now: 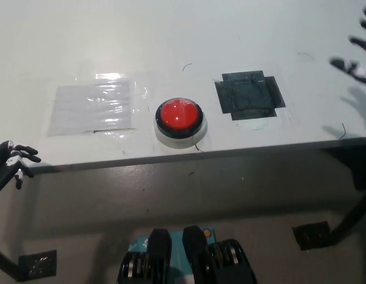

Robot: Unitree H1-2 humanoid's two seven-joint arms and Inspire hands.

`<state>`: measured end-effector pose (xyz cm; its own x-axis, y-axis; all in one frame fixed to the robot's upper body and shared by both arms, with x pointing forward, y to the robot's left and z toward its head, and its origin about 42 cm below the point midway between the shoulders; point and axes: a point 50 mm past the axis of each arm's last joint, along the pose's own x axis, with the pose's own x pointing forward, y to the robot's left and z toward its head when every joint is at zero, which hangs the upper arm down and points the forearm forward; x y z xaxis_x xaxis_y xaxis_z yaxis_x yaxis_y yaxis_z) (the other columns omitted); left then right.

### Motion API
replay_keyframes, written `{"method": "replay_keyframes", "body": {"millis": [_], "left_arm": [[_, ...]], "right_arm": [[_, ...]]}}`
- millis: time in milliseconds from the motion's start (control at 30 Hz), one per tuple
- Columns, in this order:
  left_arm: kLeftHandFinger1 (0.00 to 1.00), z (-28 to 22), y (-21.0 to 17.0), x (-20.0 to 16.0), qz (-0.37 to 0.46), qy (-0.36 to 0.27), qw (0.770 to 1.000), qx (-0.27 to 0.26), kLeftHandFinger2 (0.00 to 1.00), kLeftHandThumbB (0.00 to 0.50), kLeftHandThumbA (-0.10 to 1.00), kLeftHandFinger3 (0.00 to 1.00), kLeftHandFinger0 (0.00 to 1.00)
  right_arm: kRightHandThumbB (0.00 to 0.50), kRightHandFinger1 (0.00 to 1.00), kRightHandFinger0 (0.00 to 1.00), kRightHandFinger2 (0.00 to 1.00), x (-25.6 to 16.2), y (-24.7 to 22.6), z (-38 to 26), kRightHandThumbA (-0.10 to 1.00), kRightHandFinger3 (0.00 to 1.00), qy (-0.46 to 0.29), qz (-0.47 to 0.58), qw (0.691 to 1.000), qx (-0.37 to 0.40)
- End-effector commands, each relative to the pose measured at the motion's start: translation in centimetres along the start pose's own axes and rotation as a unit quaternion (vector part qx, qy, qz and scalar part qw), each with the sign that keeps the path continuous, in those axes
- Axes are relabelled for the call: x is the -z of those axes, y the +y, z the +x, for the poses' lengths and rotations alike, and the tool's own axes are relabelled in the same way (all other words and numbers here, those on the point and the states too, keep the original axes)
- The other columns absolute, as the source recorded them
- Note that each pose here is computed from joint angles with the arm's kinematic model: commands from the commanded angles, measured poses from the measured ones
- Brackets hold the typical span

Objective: The robot uses its right hand to make a fist and press the red button kept in the middle of the desk

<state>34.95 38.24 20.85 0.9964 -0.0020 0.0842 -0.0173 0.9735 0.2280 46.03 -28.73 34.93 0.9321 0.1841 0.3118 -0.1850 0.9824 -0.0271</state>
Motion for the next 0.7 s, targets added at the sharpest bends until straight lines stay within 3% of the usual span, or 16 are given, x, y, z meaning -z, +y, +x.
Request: {"method": "replay_keyframes", "body": {"millis": [0, 100, 167, 233, 367, 433, 467, 533, 567, 633, 667], "left_arm": [[0.30, 0.3, 0.3, -1.7, 0.004, -0.019, 1.000, 0.009, 0.44, 0.000, 0.53, 0.57, 0.16], [0.29, 0.5, 0.4, -1.5, 0.001, -0.019, 1.000, 0.011, 0.42, 0.000, 0.53, 0.56, 0.14], [0.32, 0.5, 0.4, -1.5, 0.000, -0.011, 1.000, 0.010, 0.44, 0.000, 0.53, 0.58, 0.18], [0.31, 0.5, 0.4, -1.5, 0.000, -0.012, 1.000, 0.010, 0.43, 0.000, 0.52, 0.58, 0.17], [0.31, 0.4, 0.3, -1.7, 0.001, -0.013, 1.000, 0.010, 0.43, 0.000, 0.53, 0.57, 0.15], [0.30, 0.6, 0.2, -1.9, 0.002, -0.018, 1.000, 0.014, 0.42, 0.000, 0.53, 0.57, 0.14], [0.30, 0.7, 0.3, -1.8, 0.002, -0.016, 1.000, 0.013, 0.43, 0.000, 0.53, 0.57, 0.14], [0.30, 0.8, 0.1, -1.8, 0.003, -0.017, 1.000, 0.014, 0.43, 0.000, 0.53, 0.57, 0.14], [0.29, 0.8, 0.1, -1.8, 0.004, -0.018, 1.000, 0.015, 0.42, 0.000, 0.54, 0.57, 0.14], [0.29, 0.9, 0.0, -1.9, 0.001, -0.017, 1.000, 0.017, 0.42, 0.000, 0.53, 0.57, 0.14], [0.29, 0.9, 0.0, -1.9, 0.001, -0.017, 1.000, 0.017, 0.42, 0.000, 0.53, 0.57, 0.14]], "right_arm": [[0.496, 0.94, 0.78, 0.88, -4.4, 2.1, 4.2, 1.00, 0.93, -0.065, -0.016, 0.997, -0.045], [0.500, 0.84, 0.69, 0.79, -5.9, 5.1, 6.4, 1.00, 0.85, -0.078, -0.018, 0.994, -0.070], [0.493, 0.80, 0.68, 0.72, -6.4, 7.4, 7.4, 1.00, 0.80, -0.085, -0.018, 0.993, -0.082], [0.464, 0.77, 0.64, 0.68, -6.5, 9.1, 8.2, 1.00, 0.78, -0.085, -0.009, 0.992, -0.096], [0.461, 0.64, 0.57, 0.58, -6.2, 11.6, 9.3, 1.00, 0.70, -0.081, 0.010, 0.991, -0.109], [0.478, 0.53, 0.50, 0.45, -5.9, 12.9, 9.9, 1.00, 0.56, -0.078, 0.023, 0.991, -0.110], [0.483, 0.41, 0.39, 0.34, -5.7, 13.9, 10.4, 1.00, 0.41, -0.074, 0.028, 0.990, -0.113], [0.481, 0.30, 0.28, 0.26, -5.4, 14.8, 10.9, 1.00, 0.27, -0.071, 0.033, 0.990, -0.114], [0.471, 0.10, 0.09, 0.11, -5.2, 16.3, 11.4, 1.00, 0.12, -0.070, 0.038, 0.989, -0.123], [0.486, 0.00, 0.00, 0.00, -4.8, 17.5, 11.9, 1.00, 0.00, -0.067, 0.050, 0.987, -0.136], [0.489, 0.00, 0.00, 0.00, -4.8, 17.5, 11.9, 1.00, 0.00, -0.068, 0.050, 0.987, -0.136]]}}
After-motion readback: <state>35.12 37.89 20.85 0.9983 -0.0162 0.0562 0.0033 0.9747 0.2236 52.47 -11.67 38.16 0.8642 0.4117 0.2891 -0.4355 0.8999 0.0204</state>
